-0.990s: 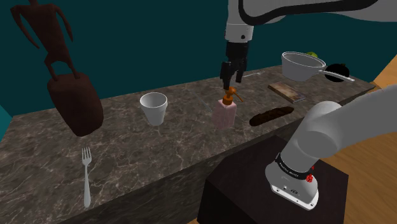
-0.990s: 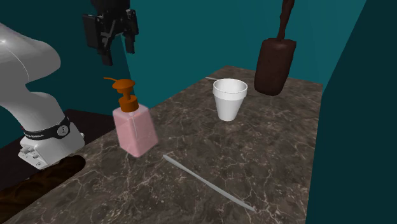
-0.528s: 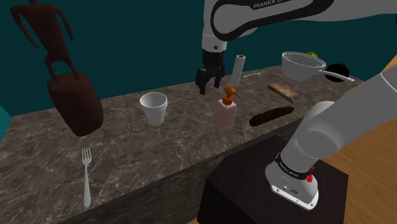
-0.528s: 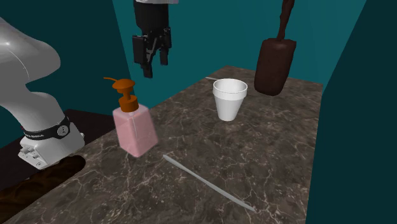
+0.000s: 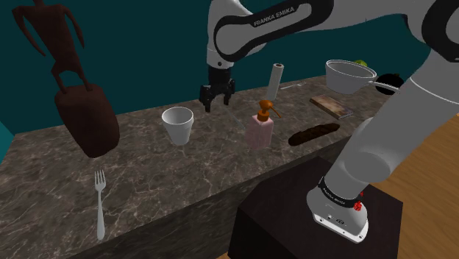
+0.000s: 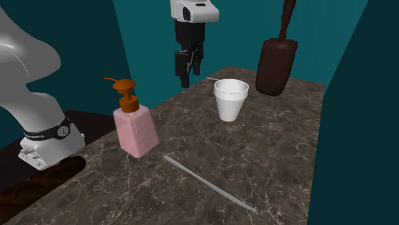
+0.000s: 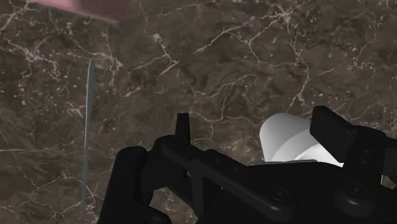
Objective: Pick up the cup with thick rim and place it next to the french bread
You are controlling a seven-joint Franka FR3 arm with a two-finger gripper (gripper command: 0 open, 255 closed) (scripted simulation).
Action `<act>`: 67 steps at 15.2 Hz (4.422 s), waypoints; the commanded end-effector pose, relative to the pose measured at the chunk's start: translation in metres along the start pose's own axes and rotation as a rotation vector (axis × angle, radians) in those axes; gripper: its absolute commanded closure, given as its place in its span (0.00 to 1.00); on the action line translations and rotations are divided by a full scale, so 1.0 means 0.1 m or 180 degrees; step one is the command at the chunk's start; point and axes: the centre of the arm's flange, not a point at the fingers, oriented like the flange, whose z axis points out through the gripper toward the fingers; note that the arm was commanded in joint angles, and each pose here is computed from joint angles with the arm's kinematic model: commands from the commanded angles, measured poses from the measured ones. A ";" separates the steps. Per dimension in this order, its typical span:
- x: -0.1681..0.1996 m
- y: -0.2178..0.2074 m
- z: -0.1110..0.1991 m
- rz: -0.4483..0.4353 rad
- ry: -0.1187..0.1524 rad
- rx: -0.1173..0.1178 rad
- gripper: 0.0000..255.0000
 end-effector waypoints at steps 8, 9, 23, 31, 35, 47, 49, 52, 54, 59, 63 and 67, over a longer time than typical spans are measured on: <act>0.90 -0.49 0.37 0.0151 0.0241 0.0019 0.00; 0.90 -0.49 0.42 0.0151 0.0241 0.0019 0.00; 0.93 -0.49 0.77 0.0151 0.0241 0.0019 0.00; 0.93 -0.49 0.77 0.0151 0.0241 0.0019 1.00; 0.93 -0.50 0.66 0.0151 0.0241 0.0019 1.00; 0.91 -0.53 0.03 0.0151 0.0241 0.0019 1.00; 0.91 -0.54 -0.07 0.0151 0.0241 0.0019 1.00; 0.90 -0.55 -0.23 0.0151 0.0241 0.0019 1.00; 0.90 -0.55 -0.34 0.0151 0.0241 0.0019 1.00; 0.89 -0.57 -0.60 0.0151 0.0241 0.0019 1.00; 0.89 -0.58 -0.81 0.0151 0.0241 0.0019 1.00; 0.88 -0.59 -1.02 0.0151 0.0241 0.0019 1.00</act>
